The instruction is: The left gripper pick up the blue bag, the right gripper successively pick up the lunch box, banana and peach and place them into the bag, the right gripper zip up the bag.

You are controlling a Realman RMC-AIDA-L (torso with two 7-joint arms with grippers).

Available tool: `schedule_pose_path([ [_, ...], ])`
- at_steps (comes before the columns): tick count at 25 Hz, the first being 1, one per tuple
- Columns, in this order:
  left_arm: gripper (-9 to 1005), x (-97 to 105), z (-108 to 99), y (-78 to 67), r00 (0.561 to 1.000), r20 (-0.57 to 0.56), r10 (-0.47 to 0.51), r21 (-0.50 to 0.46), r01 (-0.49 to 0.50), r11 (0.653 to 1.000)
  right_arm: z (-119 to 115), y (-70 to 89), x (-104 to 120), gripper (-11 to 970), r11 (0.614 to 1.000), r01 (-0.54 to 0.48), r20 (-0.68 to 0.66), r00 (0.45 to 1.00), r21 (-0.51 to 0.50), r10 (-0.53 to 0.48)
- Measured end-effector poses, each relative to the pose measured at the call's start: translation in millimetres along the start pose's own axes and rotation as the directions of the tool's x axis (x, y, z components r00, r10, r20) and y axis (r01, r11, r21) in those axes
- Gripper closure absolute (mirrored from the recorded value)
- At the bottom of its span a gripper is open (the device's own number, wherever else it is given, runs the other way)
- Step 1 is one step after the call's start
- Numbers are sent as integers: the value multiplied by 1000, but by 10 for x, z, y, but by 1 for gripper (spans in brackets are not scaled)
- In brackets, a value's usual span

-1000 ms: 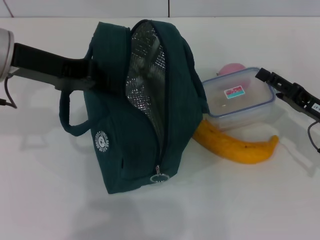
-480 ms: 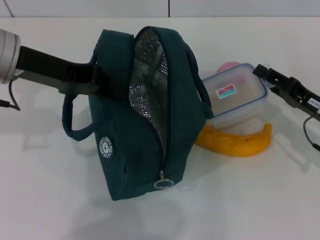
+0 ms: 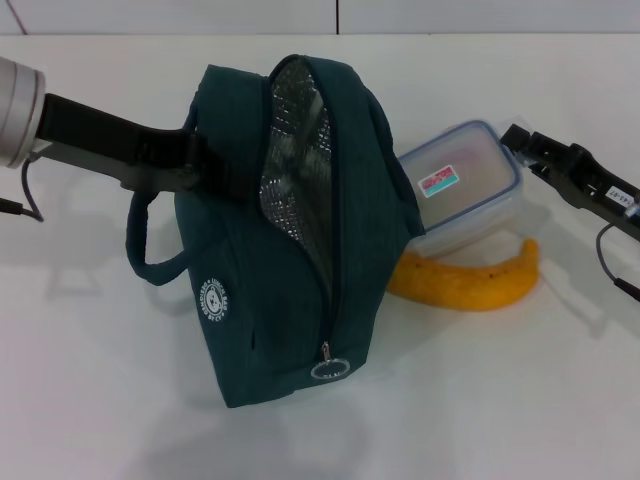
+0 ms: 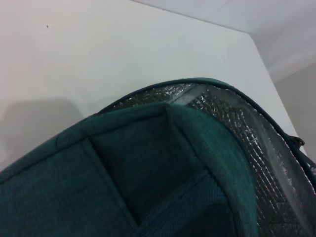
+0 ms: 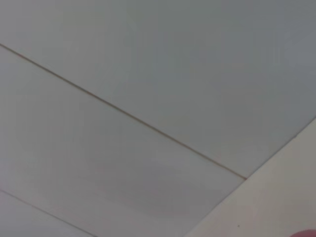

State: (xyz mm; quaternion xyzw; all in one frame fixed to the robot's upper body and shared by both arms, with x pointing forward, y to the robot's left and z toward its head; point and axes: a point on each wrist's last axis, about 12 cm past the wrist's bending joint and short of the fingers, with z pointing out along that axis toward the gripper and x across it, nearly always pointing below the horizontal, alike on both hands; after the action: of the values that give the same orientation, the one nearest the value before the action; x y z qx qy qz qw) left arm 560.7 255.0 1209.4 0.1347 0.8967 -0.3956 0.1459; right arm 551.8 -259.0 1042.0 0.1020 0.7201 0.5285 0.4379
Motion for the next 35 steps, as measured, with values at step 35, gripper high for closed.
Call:
schedule_pose_path([
  [35,962,57,-54,13,999,28,25,51,-27,998,-420,-43,-23,843,967,-237,191,949,-92,251],
])
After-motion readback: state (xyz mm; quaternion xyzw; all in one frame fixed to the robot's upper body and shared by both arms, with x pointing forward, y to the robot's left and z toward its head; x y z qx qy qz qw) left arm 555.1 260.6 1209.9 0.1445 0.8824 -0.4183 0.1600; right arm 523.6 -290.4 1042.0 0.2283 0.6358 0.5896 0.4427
